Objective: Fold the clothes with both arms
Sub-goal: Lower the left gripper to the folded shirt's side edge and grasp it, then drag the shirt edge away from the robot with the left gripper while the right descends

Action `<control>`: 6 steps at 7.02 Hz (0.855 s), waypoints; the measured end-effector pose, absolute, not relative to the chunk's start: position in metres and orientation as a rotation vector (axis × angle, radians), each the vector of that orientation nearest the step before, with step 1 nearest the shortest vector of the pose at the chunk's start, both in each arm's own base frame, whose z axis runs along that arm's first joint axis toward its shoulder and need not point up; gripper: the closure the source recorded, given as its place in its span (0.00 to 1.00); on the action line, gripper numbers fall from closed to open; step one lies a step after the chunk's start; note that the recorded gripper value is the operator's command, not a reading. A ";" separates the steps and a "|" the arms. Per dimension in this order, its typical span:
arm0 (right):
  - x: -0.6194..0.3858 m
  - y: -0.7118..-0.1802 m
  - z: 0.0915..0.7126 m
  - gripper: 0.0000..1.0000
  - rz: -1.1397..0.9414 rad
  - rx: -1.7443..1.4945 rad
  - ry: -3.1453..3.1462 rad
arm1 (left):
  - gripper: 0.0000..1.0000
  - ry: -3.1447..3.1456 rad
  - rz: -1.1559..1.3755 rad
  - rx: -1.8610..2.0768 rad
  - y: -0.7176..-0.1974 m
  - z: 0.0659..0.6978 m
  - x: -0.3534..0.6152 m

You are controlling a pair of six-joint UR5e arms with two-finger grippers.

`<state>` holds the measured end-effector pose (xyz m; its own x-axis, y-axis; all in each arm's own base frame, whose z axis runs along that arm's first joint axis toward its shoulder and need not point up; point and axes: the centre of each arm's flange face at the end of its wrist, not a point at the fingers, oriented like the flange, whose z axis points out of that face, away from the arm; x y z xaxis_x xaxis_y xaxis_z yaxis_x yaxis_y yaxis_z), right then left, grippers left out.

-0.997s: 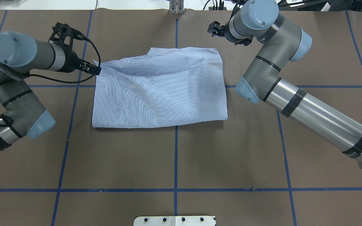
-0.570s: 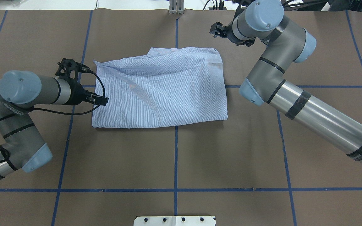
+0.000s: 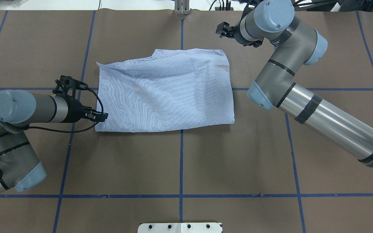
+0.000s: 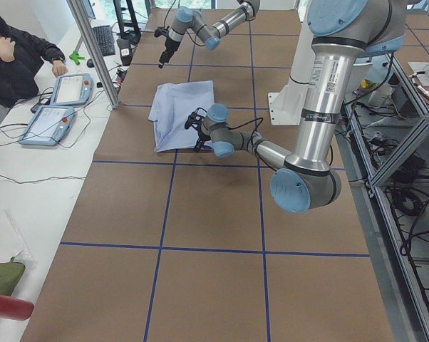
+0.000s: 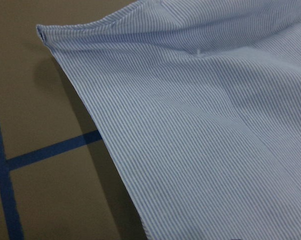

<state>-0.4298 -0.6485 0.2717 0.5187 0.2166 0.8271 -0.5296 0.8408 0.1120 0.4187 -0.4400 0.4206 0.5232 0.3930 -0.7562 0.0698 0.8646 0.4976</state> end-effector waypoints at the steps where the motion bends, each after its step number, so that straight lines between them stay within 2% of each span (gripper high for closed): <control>1: -0.430 -0.648 0.271 0.00 0.460 0.376 -0.925 | 0.42 1.026 0.207 0.497 -0.429 0.418 0.429; 2: -0.430 -0.648 0.271 0.00 0.460 0.376 -0.925 | 0.61 1.033 0.211 0.490 -0.420 0.416 0.437; 3: -0.430 -0.648 0.271 0.00 0.460 0.376 -0.926 | 1.00 1.038 0.214 0.488 -0.415 0.414 0.440; 6: -0.430 -0.648 0.270 0.00 0.459 0.376 -0.928 | 1.00 1.039 0.204 0.511 -0.411 0.408 0.429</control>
